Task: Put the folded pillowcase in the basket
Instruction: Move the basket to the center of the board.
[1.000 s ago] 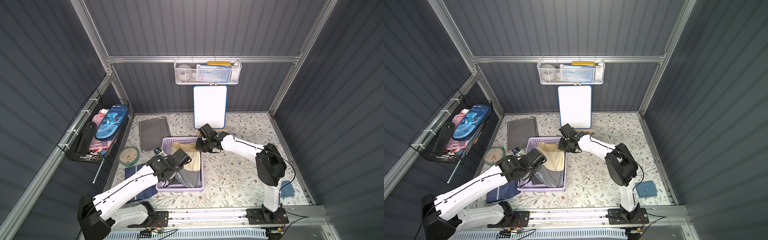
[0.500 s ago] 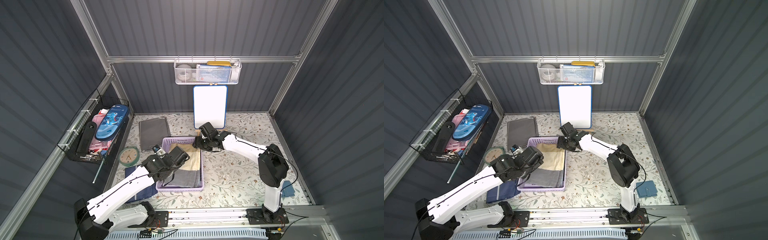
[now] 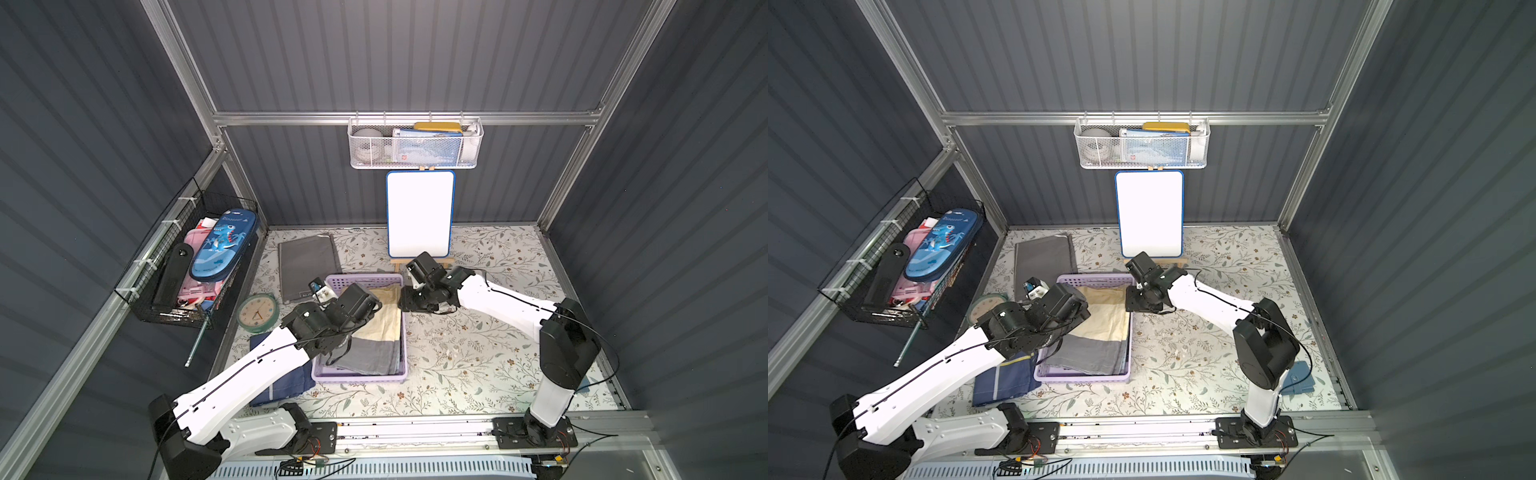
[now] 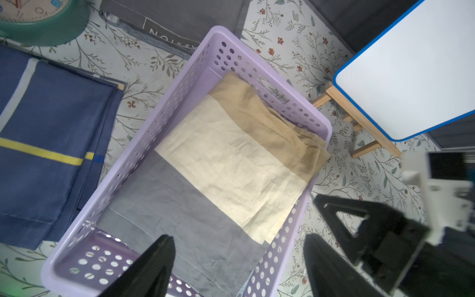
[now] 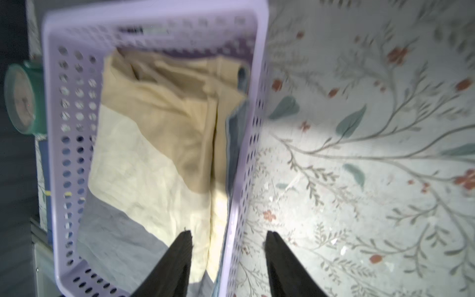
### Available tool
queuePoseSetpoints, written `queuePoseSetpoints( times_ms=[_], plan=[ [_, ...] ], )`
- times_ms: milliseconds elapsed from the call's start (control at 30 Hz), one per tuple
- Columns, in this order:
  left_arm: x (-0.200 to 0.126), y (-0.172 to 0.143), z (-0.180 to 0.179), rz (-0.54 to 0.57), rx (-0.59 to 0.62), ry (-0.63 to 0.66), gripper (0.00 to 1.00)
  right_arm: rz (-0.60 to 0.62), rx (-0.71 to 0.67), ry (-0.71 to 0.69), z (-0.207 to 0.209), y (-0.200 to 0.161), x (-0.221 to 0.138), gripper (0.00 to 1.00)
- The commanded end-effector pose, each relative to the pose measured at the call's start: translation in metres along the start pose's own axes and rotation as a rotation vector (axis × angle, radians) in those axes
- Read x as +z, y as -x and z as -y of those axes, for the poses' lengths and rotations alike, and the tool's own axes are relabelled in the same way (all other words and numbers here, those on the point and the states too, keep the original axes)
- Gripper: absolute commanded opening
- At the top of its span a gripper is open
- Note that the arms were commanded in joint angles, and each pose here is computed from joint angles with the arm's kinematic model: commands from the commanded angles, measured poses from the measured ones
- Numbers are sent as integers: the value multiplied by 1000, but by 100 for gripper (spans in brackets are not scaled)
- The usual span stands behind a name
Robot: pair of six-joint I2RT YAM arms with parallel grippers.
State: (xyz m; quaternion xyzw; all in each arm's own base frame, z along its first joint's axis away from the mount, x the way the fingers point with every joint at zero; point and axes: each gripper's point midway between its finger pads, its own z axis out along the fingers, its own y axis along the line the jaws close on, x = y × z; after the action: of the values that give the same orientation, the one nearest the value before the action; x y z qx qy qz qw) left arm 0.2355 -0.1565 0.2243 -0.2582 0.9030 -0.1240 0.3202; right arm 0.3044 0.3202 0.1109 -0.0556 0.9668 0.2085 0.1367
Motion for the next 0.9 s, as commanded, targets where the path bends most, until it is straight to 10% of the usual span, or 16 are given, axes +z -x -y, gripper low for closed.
queuePoseSetpoints(
  times_ms=[0,333,700,867],
  plan=[
    [1,9,16,34,42,-37,84,-123,-23,-13,1,-34,11,50],
    [23,2,57,41,138,-151,84,-163,12,-289,74,-62,-1,15],
    [-67,-18,197,264,566,-1150,87,-205,84,-448,188,-67,-66,21],
    [-15,-22,223,225,701,-1128,85,-206,101,-565,220,-61,-78,23]
  ],
)
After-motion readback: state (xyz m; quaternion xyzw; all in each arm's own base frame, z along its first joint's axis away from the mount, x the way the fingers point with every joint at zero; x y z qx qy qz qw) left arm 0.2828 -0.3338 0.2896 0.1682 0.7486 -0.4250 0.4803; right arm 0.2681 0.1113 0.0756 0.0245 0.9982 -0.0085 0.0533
